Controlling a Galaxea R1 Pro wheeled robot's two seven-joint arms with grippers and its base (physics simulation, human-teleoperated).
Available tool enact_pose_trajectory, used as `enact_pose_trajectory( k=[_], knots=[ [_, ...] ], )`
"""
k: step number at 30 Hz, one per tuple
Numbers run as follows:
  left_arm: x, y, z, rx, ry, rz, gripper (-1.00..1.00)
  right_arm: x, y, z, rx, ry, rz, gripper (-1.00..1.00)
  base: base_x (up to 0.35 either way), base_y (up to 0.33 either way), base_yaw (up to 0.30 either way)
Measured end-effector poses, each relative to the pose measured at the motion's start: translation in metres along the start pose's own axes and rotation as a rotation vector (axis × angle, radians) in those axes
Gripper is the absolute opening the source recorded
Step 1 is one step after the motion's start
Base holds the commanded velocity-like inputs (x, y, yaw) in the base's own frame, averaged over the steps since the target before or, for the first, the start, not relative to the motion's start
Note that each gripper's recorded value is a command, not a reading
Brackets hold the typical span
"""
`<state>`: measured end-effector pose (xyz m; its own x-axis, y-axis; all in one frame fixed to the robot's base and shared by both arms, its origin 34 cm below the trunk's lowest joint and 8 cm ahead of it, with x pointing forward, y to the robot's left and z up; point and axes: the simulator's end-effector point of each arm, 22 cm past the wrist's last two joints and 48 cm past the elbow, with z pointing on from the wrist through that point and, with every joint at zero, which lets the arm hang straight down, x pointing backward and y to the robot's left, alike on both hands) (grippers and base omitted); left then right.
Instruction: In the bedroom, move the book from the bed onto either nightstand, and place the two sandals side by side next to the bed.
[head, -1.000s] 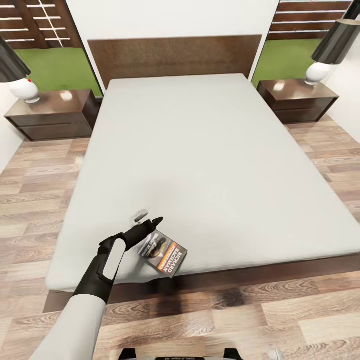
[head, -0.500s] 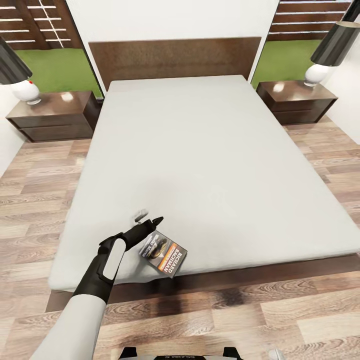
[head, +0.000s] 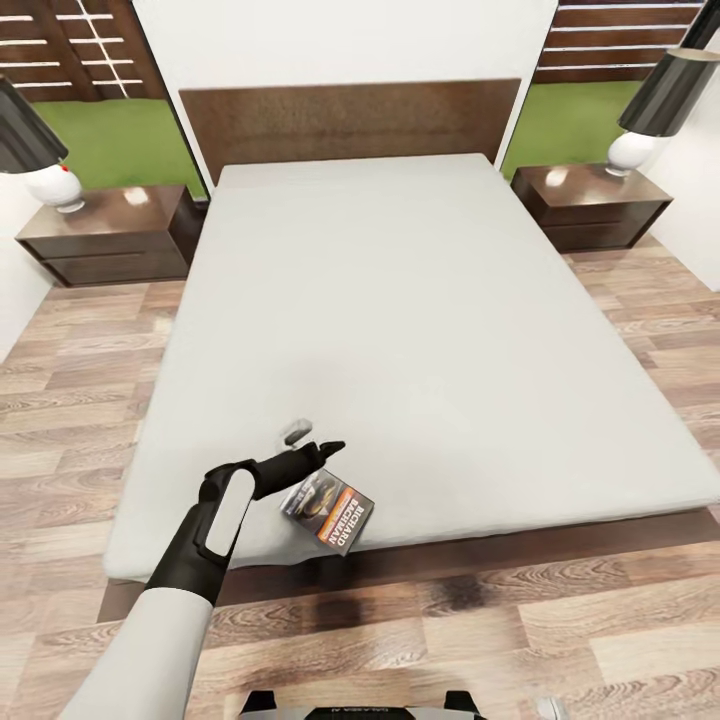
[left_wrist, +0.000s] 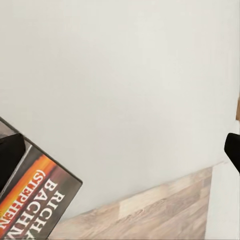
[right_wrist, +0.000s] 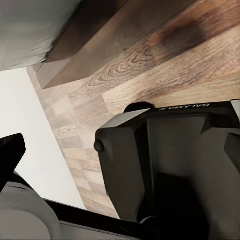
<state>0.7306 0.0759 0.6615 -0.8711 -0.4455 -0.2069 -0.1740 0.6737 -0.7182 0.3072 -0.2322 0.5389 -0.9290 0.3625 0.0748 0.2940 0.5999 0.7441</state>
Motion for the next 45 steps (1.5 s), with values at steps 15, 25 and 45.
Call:
enact_pose_trajectory(
  k=[15,25,45],
  knots=[
    [0.108,0.125,-0.134,0.073,0.223,-0.088,1.0,0.004,0.014,-0.014,0.0,0.001,0.0,1.0,0.0,0.0,0.0],
    [0.213,0.235,-0.212,-0.013,0.135,-0.126,1.0,0.006,0.023,-0.023,-0.001,0.001,0.001,1.0,0.0,0.0,0.0],
    [0.183,0.296,-0.284,-0.202,-0.006,-0.128,1.0,0.012,0.04,-0.039,-0.005,-0.003,0.005,1.0,0.0,0.0,0.0]
  ],
)
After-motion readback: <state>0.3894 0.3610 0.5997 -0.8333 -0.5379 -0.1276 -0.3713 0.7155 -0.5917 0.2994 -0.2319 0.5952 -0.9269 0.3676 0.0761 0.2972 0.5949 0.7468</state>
